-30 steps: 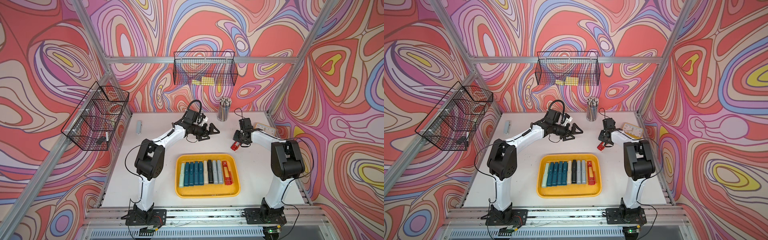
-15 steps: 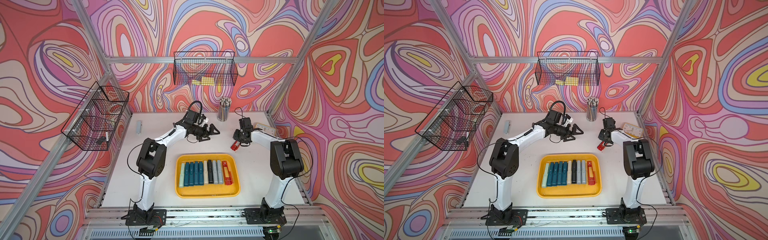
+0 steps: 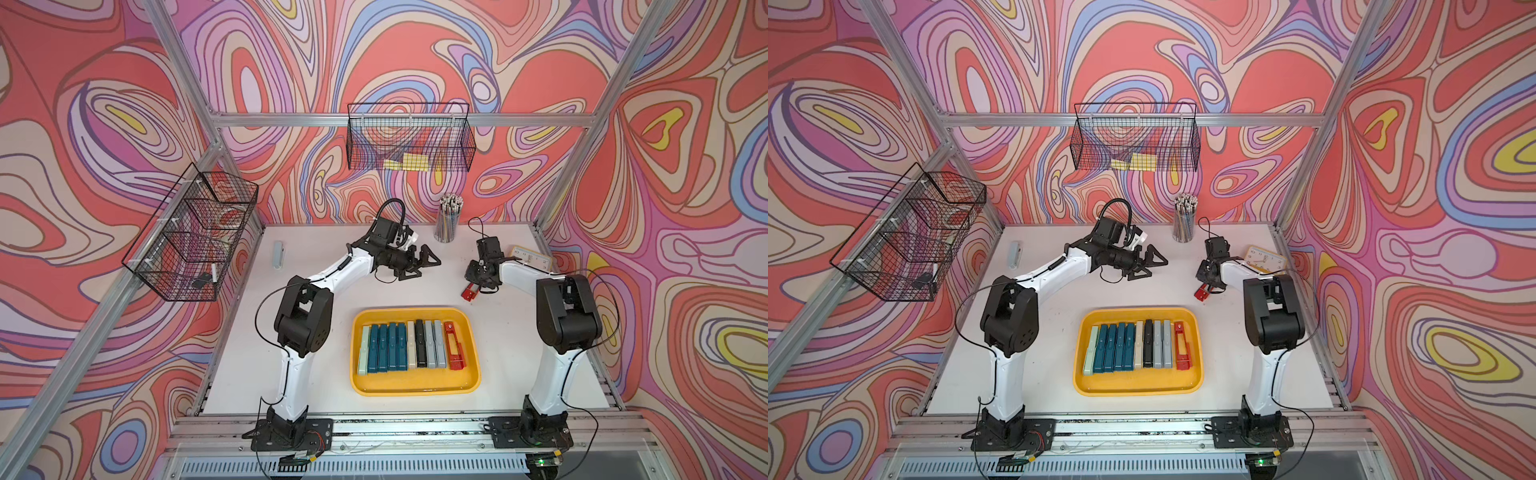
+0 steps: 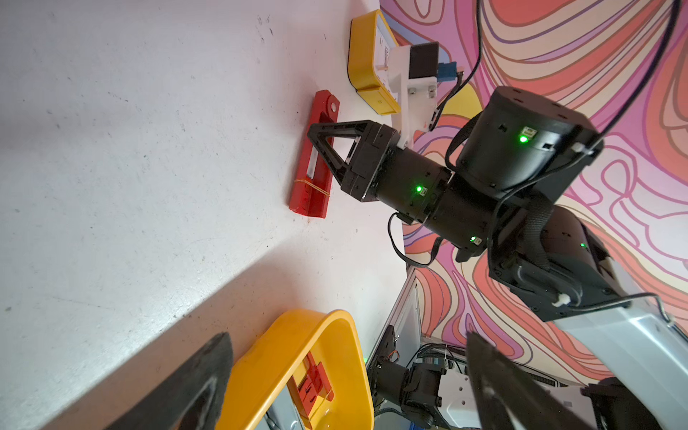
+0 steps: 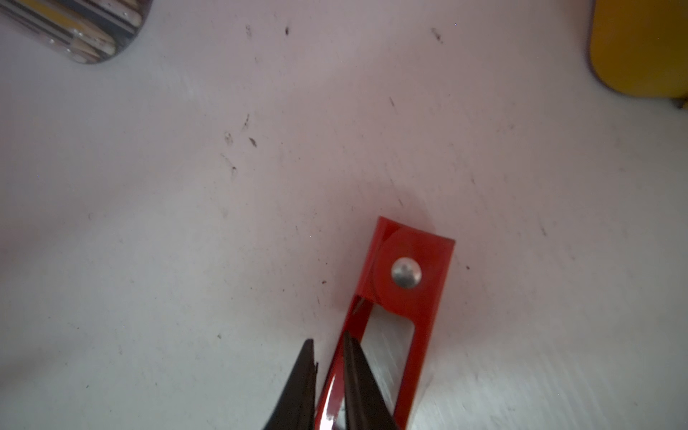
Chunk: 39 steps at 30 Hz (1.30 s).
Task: Put the pruning pliers into the storage box
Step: Pick up the pruning pliers from the center of the board.
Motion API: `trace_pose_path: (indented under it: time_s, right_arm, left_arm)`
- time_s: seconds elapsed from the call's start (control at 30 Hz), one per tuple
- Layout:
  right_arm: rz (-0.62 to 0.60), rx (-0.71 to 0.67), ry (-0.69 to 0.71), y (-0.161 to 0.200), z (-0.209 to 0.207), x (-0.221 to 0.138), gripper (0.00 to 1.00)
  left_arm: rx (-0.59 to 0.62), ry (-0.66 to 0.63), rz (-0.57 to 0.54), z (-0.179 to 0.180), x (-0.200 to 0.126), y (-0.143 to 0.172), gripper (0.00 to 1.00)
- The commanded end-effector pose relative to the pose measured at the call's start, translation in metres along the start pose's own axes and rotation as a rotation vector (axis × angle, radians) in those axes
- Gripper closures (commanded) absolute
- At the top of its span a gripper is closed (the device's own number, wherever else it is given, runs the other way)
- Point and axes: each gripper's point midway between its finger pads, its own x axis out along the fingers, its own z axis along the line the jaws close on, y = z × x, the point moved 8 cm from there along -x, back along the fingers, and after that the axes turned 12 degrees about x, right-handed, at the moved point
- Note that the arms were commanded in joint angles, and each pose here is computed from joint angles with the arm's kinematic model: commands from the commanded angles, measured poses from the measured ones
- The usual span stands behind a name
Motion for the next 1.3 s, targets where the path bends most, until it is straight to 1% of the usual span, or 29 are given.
trace_pose_path:
  time_s: [0.0, 0.63, 1.1, 1.27]
  right_arm:
    - [0.006, 0.014, -0.007, -0.003, 0.001, 0.008, 0.81]
    - [0.011, 0.013, -0.014, -0.004, 0.003, 0.012, 0.82]
    - [-0.016, 0.003, -0.045, -0.012, 0.010, -0.010, 0.82]
    - [0.004, -0.001, -0.034, -0.010, 0.009, -0.001, 0.81]
  left_arm:
    - [-0.002, 0.004, 0.019, 0.000, 0.002, 0.000, 0.01]
    - [-0.012, 0.007, 0.024, 0.004, 0.004, 0.003, 0.01]
    - [-0.026, -0.007, 0.019, 0.014, 0.009, 0.007, 0.01]
    - [-0.028, -0.004, 0.014, 0.016, 0.011, 0.006, 0.01]
